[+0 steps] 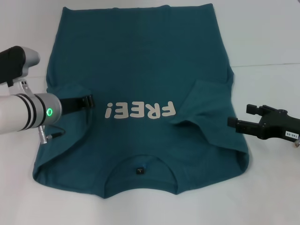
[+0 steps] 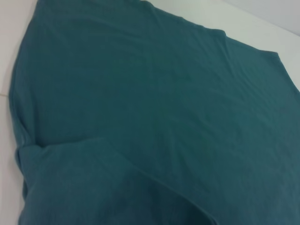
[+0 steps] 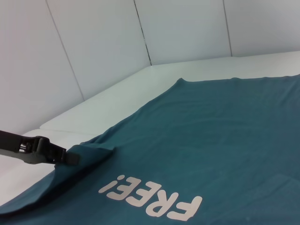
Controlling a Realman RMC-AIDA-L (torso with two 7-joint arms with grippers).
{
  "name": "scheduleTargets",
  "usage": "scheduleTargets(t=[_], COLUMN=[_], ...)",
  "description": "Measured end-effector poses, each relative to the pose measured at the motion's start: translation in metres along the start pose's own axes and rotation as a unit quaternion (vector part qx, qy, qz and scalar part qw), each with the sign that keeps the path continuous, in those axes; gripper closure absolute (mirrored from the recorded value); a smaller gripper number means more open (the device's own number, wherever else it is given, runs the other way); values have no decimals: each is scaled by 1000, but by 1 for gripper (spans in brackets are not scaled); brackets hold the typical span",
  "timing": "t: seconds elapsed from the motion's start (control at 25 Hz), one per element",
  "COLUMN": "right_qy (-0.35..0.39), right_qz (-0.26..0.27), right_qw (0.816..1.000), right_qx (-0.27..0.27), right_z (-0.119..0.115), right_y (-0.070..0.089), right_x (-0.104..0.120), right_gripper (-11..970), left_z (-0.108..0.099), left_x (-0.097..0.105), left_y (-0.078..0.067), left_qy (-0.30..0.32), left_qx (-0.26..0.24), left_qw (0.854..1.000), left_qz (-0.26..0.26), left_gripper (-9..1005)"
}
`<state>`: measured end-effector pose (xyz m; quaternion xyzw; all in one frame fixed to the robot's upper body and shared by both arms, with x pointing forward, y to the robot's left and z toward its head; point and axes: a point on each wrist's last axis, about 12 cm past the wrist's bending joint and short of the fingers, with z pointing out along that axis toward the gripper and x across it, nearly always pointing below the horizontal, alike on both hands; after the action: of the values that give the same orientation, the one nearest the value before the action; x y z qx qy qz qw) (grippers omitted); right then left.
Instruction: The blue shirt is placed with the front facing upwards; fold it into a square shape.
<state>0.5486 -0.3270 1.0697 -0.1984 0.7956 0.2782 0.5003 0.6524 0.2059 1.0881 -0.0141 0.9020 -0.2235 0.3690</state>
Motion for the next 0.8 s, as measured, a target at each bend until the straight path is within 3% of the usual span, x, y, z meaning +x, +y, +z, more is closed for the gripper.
scheduleTargets(t=[0.6,0.8], right_qy=[2,3], right_qz=[2,2], right_qw=[1000,1000], right_qx=[3,4], right_z=[0,0], right_y=[0,-1], right_x=[3,3], right_gripper=[17,19], left_z=[7,8], left_x=[4,8], left_y=[-9,-8], left_qy=[-3,-3], left_qx=[3,10], left_qw=[1000,1000], left_qz=[7,-20], left_gripper=[866,846])
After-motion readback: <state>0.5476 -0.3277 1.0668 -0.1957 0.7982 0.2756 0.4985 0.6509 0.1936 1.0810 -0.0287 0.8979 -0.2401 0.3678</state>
